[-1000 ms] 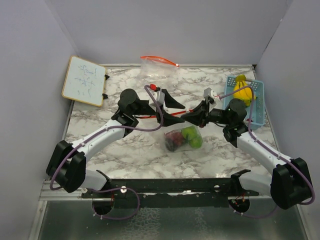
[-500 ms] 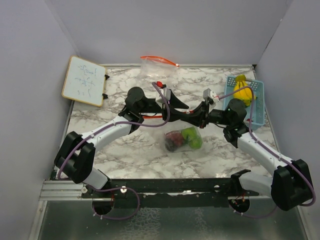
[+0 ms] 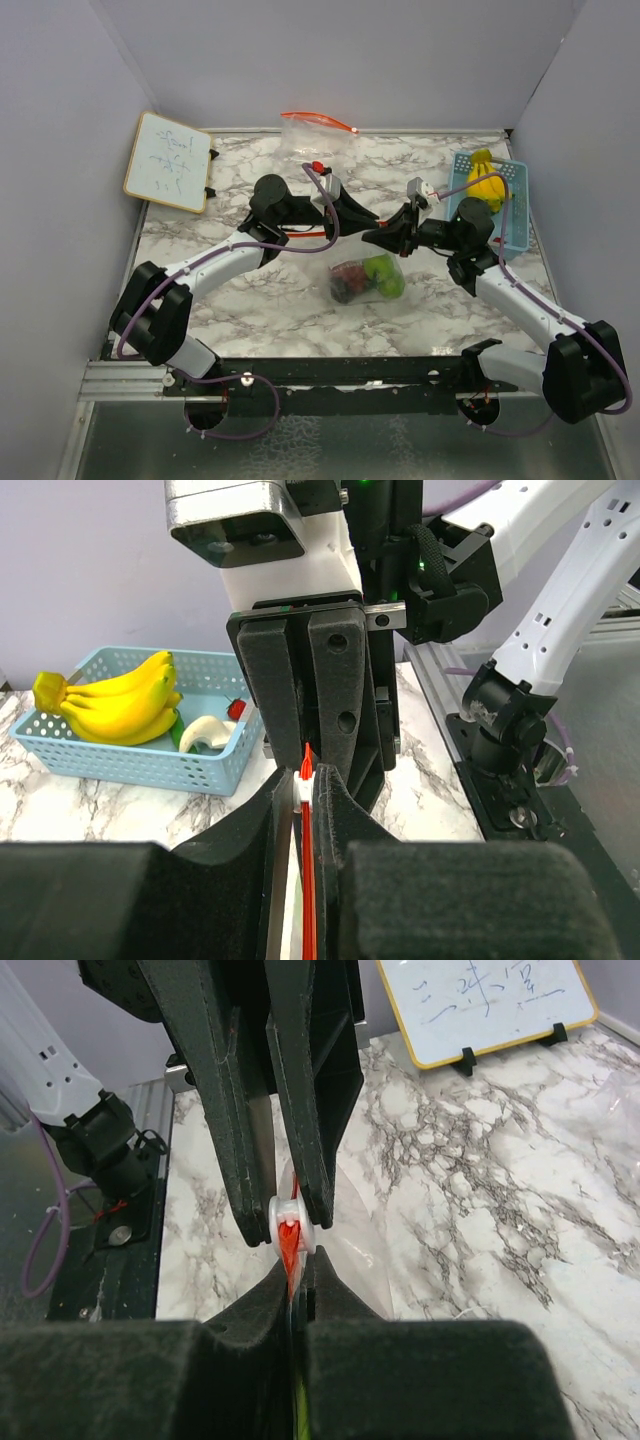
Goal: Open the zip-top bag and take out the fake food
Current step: Unzip the zipper food storage bag at the center of the board.
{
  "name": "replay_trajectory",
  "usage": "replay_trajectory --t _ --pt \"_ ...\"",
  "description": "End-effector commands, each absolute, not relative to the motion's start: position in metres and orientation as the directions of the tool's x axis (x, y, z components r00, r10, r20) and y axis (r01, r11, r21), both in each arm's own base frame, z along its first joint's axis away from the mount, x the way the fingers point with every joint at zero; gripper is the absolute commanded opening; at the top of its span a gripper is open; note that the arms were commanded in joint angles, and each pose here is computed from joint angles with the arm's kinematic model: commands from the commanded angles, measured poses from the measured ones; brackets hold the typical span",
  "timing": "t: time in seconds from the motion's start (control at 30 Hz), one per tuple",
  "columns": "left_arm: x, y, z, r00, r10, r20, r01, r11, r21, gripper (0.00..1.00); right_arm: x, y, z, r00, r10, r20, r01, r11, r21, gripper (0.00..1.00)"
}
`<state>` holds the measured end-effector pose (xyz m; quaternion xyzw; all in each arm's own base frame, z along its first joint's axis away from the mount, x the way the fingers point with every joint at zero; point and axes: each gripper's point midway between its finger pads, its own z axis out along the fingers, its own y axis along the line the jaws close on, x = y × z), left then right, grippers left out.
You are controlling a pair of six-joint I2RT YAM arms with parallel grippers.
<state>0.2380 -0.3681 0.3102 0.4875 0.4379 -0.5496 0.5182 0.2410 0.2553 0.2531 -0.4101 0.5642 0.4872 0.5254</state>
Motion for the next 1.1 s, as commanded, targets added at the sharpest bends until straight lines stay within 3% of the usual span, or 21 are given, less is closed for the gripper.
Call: replay_trajectory --t 0.0,0.07,1.07 --pt "0.234 -0.371 0.323 0.041 -0.172 -0.984 0.993 -0.103 0.059 0.09 0.241 0.256 0.269 -0.054 0.065 -0.996 -0.978 0.196 0.066 0.01" --pt "0.234 -0.371 0.322 0.039 -0.169 -0.985 0.993 -0.106 0.057 0.00 0.242 0.256 0.268 -0.056 0.064 -0.996 -0.978 0.196 0.067 0.01" --pt "0.260 -0.307 0.287 -0.009 -0.128 -0.992 0.997 0.077 -0.019 0.00 0.259 0.238 0.291 0.025 0.042 -0.999 -0.924 0.382 -0.007 0.01"
